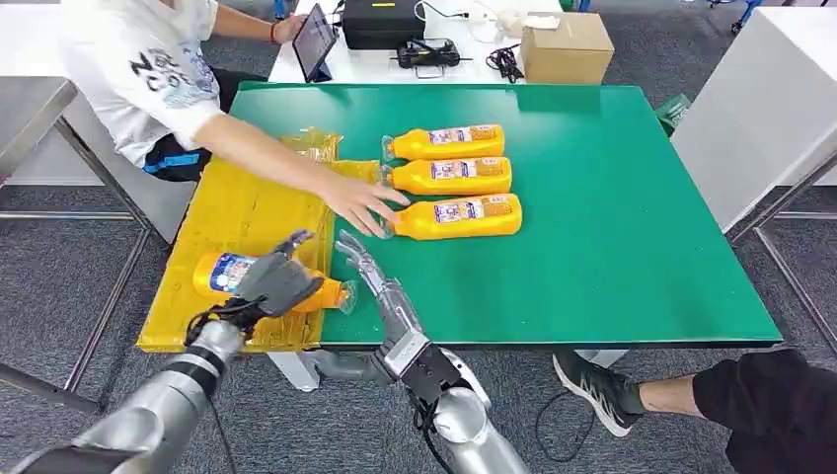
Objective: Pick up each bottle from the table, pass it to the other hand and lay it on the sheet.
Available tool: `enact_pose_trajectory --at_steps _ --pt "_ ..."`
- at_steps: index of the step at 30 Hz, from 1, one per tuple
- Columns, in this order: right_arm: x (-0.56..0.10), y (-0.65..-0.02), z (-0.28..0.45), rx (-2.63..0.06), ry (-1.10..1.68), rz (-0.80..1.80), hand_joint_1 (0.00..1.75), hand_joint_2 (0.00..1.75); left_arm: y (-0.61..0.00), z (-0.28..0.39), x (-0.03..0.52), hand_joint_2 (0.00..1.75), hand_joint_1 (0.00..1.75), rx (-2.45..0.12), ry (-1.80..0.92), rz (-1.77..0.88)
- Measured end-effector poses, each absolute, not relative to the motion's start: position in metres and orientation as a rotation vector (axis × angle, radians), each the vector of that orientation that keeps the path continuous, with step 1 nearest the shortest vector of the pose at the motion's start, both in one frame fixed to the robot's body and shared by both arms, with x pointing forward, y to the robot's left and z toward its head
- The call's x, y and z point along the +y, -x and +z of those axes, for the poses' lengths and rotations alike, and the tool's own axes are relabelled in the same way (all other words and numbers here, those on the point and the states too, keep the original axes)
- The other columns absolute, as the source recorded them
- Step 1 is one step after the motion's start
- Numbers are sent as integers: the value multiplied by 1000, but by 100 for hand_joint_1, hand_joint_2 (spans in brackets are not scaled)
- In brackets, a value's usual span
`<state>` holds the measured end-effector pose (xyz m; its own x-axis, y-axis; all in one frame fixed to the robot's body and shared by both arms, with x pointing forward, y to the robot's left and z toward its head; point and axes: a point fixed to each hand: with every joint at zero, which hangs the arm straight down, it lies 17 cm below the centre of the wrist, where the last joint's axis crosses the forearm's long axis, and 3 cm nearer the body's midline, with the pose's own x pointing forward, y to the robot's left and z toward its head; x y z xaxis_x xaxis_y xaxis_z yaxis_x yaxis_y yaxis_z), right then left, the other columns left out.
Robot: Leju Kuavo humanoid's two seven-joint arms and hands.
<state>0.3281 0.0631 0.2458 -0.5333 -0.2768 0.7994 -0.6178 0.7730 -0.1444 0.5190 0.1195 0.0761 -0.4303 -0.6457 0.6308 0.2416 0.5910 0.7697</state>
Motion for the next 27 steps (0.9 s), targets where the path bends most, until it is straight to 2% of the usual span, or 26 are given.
enact_pose_trajectory --at_steps 2,6,13,14,19,27 --pt "63 -330 245 -2141 -647 533 0 175 -530 127 116 0 0 -1864 -498 -895" --pt "62 -332 244 -2132 -629 527 0 175 -528 205 124 0 0 -2030 -528 -642" --pt "58 -334 247 -2146 -600 504 0 175 -511 264 180 0 0 -2144 -528 -236" --pt "57 -334 248 -2148 -597 501 0 175 -509 268 186 175 0 -2150 -518 -195" --pt "46 -334 248 -2176 -513 480 0 175 -503 267 218 175 0 -2101 -287 150" --pt "36 -334 251 -2191 -486 451 0 175 -497 265 224 175 0 -2094 -266 198"
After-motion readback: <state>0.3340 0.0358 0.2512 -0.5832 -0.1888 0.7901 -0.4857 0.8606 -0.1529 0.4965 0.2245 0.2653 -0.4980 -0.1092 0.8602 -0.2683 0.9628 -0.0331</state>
